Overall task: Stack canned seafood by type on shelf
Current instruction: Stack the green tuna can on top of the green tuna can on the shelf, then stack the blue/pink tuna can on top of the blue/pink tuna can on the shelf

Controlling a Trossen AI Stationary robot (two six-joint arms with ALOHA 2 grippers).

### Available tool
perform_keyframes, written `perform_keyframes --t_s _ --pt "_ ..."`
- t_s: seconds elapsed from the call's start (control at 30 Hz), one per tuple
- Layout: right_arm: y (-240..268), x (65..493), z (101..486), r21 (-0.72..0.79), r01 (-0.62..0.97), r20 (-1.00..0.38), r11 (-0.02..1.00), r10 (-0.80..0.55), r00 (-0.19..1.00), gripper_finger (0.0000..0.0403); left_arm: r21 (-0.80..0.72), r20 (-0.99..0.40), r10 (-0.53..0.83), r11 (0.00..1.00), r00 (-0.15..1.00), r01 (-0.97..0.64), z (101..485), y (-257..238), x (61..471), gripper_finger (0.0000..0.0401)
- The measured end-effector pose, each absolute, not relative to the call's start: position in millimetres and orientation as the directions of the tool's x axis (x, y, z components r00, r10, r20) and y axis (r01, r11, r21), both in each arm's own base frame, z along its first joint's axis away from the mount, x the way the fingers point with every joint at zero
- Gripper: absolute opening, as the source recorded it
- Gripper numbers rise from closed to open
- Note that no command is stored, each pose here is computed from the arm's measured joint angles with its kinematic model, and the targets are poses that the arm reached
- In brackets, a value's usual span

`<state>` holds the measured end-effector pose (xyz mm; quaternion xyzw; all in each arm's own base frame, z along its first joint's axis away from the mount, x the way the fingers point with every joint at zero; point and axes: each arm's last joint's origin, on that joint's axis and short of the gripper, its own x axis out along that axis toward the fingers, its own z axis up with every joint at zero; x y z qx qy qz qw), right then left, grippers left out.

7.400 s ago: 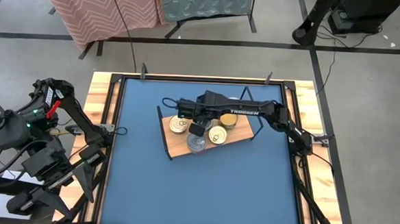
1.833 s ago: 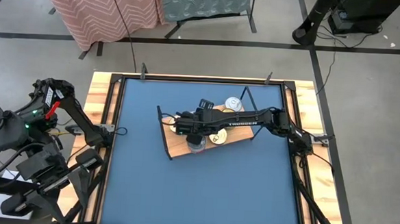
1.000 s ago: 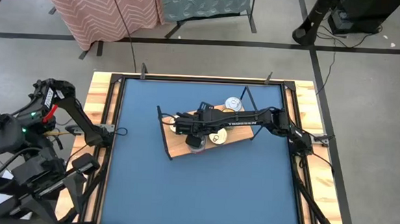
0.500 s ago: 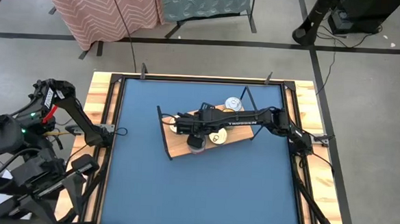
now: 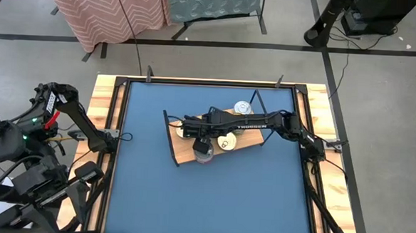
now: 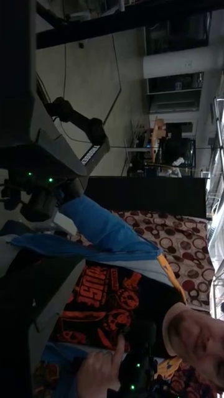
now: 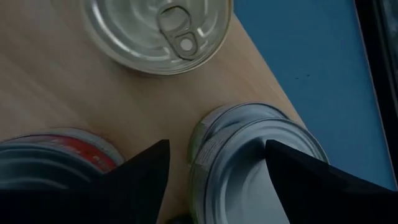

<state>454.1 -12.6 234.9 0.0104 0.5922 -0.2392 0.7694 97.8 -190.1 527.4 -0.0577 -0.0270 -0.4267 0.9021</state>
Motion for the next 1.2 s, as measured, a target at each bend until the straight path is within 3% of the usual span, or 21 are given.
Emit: perform_keyframes --t_s 0.47,0.83,1.0,1.2 --pt "-15 455 240 -0.26 0.416 -0.91 0.871 -0.366 0.197 0.0268 -0.081 0.097 -0.767 0.629 0.634 0.773 527 -190 98 0.0218" --pt "-16 456 300 -0.257 0.5 -0.845 0.827 -0.443 0.3 0.0257 -0.079 0.092 -0.768 0.629 0.634 0.774 527 -190 98 0.0218" --pt "7 450 323 -0.084 0.502 -0.854 0.861 -0.322 0.409 0.0184 -0.079 0.091 -0.768 0.63 0.634 0.773 527 -190 98 0.0218" --pt "68 435 365 0.052 0.398 -0.761 0.916 -0.222 0.61 0.0026 -0.057 0.086 -0.767 0.633 0.636 0.772 526 -190 98 0.0218"
